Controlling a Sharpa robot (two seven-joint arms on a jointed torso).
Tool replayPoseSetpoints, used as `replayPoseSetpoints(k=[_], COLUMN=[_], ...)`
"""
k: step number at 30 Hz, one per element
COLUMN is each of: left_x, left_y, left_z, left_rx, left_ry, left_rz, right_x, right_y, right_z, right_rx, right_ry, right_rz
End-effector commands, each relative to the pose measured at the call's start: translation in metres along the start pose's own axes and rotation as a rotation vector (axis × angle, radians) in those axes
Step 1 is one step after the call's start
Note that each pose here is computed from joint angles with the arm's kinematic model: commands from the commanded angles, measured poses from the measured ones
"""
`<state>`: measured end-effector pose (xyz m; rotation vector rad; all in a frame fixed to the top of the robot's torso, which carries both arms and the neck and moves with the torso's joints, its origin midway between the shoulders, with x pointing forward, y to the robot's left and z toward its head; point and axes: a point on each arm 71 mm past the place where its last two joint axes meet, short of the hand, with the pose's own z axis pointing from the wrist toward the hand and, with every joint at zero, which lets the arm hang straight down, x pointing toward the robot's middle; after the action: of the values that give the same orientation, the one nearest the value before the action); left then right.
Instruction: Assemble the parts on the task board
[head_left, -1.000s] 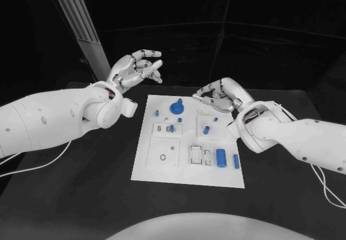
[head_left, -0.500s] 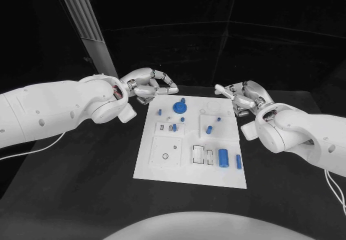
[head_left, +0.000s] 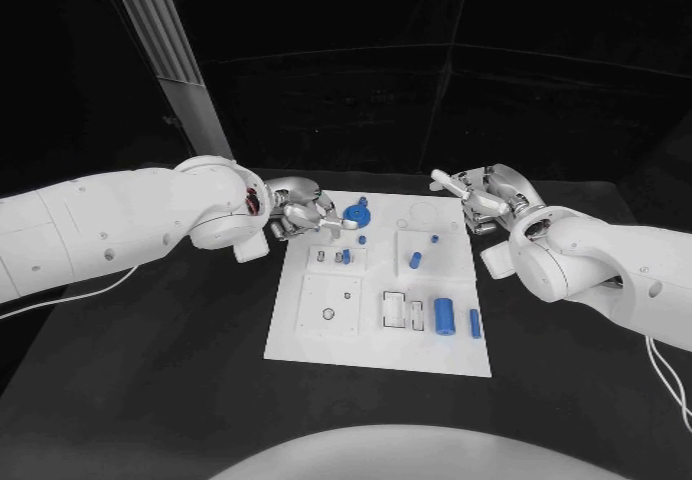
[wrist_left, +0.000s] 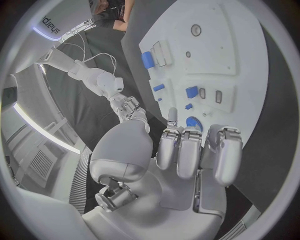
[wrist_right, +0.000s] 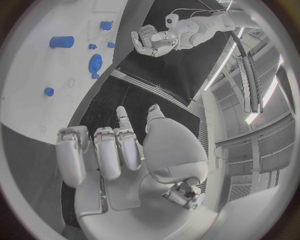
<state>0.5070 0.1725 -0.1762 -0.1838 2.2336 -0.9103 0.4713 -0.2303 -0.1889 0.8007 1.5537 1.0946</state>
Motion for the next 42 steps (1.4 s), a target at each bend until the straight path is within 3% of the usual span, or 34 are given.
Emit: replayPoseSetpoints(k=[1,12,19,42], left_x=[0.0056,0.0168,0.0192,0.0207], left_y=[0.0099,0.0113,0.0090,0.0055], left_z=[0.0037,0.0209,0.0292,0.0422], left_rx=[-0.165,-0.304,-0.319,-0.322], left_ry=[0.089,0.184,0.183,0.170], left_rz=[0.062,0.107,0.111,0.109], right_x=[0.002,0.006,0.007,0.011], right_y=[0.000,-0.005,-0.006,-0.012], right_z=[0.001,0.003,0.003,0.004], right_rx=[0.006,0.031,0.041,0.079], right_ry=[0.026,0.044,0.049,0.068], right_rz=[0.001,-0.026,-0.037,-0.057])
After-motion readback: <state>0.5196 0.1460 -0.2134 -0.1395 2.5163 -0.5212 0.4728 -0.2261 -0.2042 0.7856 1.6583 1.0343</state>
